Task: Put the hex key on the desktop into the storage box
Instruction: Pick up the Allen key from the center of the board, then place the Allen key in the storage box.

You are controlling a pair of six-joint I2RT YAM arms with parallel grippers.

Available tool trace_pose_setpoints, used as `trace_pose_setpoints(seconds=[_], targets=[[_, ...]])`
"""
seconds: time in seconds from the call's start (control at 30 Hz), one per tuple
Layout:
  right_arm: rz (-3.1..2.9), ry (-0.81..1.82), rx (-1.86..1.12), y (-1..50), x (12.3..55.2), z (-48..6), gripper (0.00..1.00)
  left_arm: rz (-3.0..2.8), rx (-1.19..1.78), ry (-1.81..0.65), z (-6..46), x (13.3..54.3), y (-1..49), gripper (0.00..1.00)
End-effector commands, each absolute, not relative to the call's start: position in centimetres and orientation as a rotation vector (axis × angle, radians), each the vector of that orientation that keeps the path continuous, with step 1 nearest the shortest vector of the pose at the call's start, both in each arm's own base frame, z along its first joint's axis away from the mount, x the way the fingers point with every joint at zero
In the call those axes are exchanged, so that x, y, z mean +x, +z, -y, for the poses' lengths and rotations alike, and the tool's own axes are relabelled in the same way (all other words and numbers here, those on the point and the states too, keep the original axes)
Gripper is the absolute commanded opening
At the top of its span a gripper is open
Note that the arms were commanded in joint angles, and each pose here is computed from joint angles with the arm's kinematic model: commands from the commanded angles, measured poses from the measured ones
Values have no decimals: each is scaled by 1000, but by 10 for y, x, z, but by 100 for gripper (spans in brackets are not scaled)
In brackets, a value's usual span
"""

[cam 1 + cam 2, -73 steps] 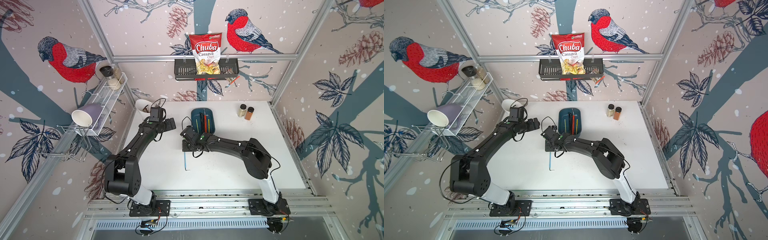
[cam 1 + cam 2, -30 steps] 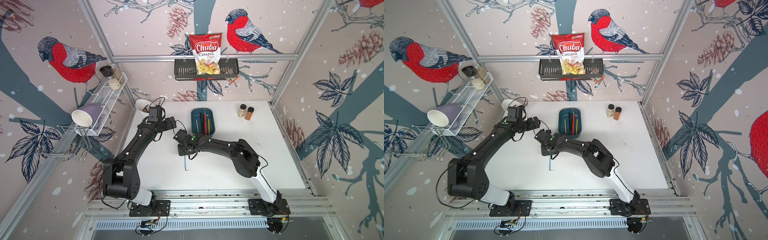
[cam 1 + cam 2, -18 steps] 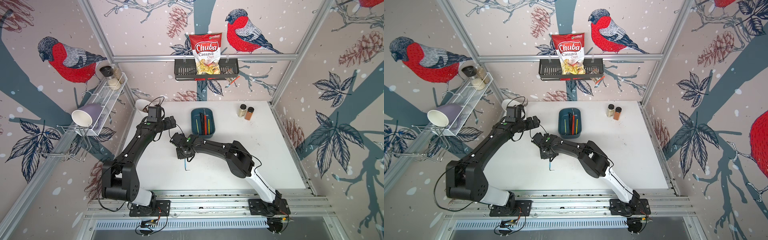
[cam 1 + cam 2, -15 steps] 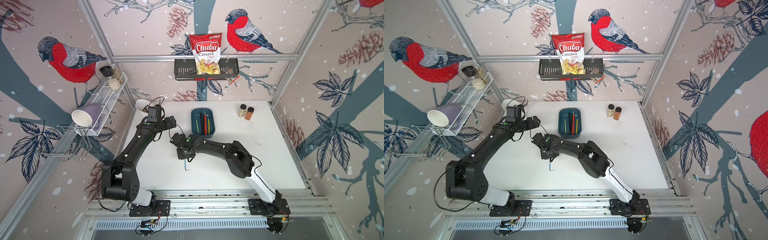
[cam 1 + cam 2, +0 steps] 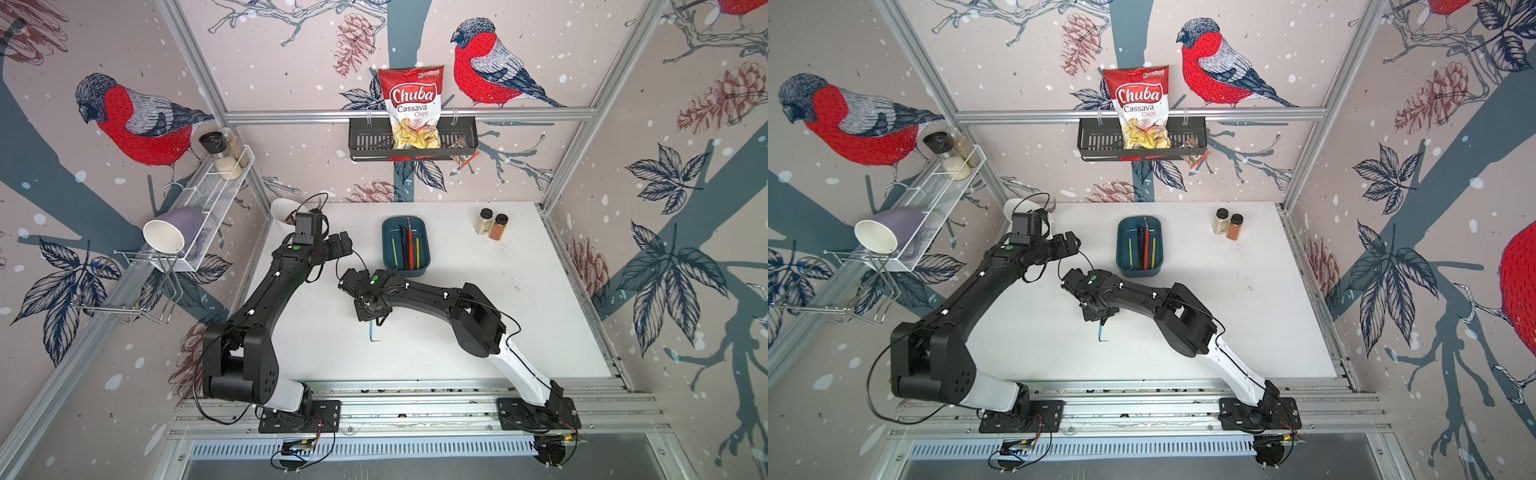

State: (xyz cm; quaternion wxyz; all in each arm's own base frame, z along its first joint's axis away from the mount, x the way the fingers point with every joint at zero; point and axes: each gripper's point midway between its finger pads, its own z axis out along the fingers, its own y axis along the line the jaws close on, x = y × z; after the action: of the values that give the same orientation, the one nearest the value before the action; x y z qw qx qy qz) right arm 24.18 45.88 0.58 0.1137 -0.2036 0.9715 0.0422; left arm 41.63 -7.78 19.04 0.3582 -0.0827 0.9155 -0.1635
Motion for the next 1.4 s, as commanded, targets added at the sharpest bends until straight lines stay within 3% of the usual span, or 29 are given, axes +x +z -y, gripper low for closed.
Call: trace_pose_setpoints(seconds=[0.0,0.13,0.3,0.63,1.1,1.37], targets=[[-2968,88,-646,-29,218,-446,16,-2332,-208,-427,77,421,198,96],[-2982,114,-626,-42,215,-443,0,-2334,-209,-420,77,422,197,96],[-2965,225,-571,-39,218,-444,0,-2340,-215,-392,73,422,194,95],[-2773,608,-378,36,261,-440,0,-2349,-236,-367,70,430,193,95],[-2611,663,-300,109,317,-418,0,-2363,-211,-373,75,455,195,96],[-2522,723,-216,137,377,-403,0,-2366,-222,-385,77,455,184,96]])
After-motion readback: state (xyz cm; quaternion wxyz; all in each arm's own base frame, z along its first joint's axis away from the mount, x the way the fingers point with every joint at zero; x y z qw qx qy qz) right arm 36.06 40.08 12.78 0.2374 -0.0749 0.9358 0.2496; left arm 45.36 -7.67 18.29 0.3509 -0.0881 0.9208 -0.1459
